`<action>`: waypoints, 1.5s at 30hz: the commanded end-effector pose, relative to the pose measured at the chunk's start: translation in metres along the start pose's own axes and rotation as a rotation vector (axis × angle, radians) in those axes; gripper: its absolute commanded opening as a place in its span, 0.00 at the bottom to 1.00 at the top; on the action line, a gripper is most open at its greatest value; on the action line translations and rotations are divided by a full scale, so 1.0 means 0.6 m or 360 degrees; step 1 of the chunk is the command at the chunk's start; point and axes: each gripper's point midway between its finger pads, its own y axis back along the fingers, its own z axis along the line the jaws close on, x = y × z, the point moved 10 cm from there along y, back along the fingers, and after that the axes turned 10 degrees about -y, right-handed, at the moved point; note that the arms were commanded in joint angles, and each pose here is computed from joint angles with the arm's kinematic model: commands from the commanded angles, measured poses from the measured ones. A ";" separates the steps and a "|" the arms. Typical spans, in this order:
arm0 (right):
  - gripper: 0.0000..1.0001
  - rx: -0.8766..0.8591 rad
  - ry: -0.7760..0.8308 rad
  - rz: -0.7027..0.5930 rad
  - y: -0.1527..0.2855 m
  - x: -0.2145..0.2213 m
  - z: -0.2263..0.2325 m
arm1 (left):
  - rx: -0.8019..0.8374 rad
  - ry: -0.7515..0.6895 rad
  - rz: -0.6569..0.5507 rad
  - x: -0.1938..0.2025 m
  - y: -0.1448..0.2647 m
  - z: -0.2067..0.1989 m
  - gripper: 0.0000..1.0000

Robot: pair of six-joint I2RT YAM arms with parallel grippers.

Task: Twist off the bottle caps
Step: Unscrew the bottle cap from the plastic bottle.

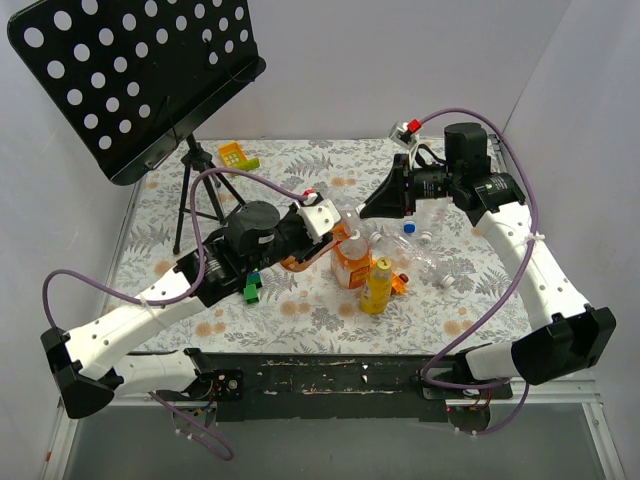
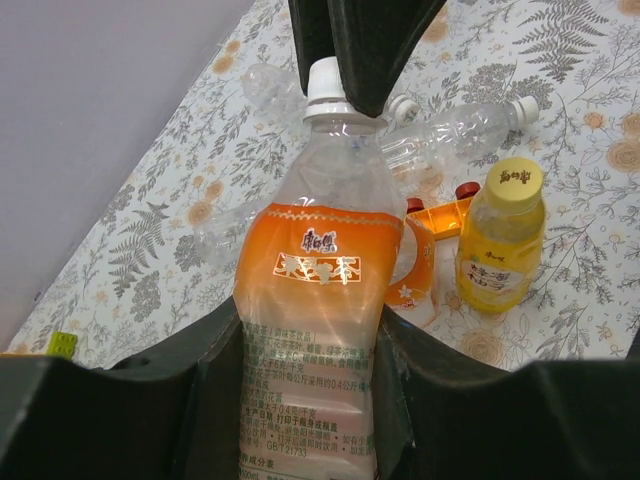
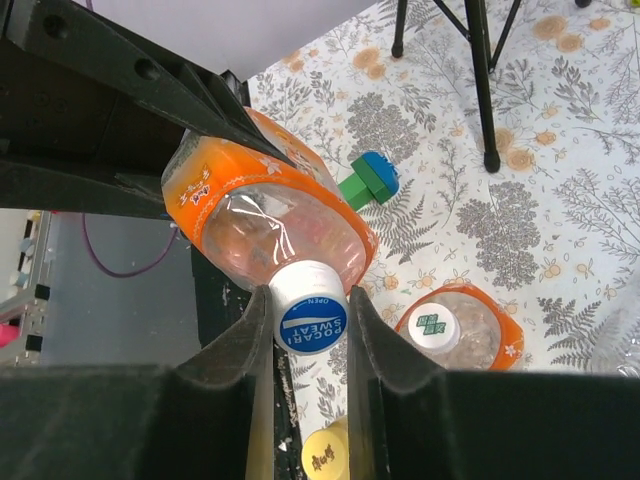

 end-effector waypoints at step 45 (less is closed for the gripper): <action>0.69 -0.0218 0.0060 -0.0224 0.030 0.008 0.054 | 0.0398 0.0170 -0.0281 0.043 0.056 0.042 0.00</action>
